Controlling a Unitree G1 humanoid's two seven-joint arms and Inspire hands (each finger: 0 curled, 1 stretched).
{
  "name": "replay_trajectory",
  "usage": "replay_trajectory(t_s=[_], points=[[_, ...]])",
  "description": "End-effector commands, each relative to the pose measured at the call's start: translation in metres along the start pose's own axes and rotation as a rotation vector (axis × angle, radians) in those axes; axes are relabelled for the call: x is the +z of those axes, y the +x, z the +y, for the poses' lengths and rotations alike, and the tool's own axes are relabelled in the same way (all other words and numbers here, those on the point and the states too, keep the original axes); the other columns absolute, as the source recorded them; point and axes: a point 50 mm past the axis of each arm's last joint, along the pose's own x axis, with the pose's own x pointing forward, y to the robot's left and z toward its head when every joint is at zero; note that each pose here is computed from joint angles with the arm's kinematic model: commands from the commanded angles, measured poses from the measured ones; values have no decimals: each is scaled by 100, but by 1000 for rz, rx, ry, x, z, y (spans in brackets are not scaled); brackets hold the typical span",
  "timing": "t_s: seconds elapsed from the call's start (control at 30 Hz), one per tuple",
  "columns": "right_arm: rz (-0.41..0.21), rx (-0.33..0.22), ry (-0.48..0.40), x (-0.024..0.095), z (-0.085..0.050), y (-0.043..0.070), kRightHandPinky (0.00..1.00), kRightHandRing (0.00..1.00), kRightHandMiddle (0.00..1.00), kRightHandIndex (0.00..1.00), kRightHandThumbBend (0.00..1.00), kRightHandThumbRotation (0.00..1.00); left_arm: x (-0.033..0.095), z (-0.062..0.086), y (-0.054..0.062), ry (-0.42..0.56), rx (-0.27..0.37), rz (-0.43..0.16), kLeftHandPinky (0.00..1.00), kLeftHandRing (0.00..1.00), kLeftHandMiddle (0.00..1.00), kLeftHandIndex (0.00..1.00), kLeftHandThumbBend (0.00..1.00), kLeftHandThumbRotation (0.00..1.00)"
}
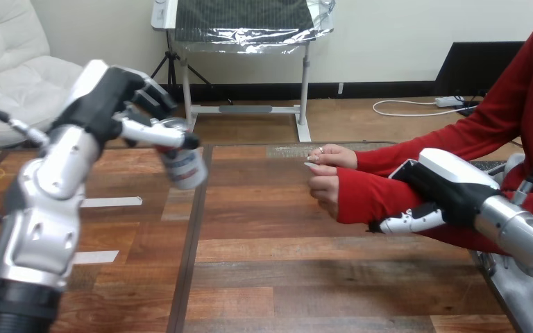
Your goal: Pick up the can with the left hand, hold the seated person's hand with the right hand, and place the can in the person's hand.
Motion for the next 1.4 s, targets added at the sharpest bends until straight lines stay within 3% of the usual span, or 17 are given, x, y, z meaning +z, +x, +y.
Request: replay_trajectory(t_s=[0.0, 0.33, 0.63, 1.37], points=[[-201, -135, 7, 54, -39, 27, 20, 24, 28, 28, 60, 43, 47, 4, 9, -19, 29, -178, 27, 33, 41, 44, 73, 0], [-250, -130, 39, 66, -40, 31, 22, 25, 30, 34, 60, 42, 55, -18, 17, -66, -14, -226, 27, 33, 40, 44, 73, 0], [-265, -126, 22, 75, -41, 35, 18, 21, 26, 27, 59, 43, 60, -34, 24, -107, -41, -246, 28, 34, 40, 43, 73, 0], [-304, -133, 11, 87, -40, 38, 16, 19, 24, 25, 61, 50, 74, -52, 35, -165, -84, -294, 29, 35, 41, 42, 72, 0]])
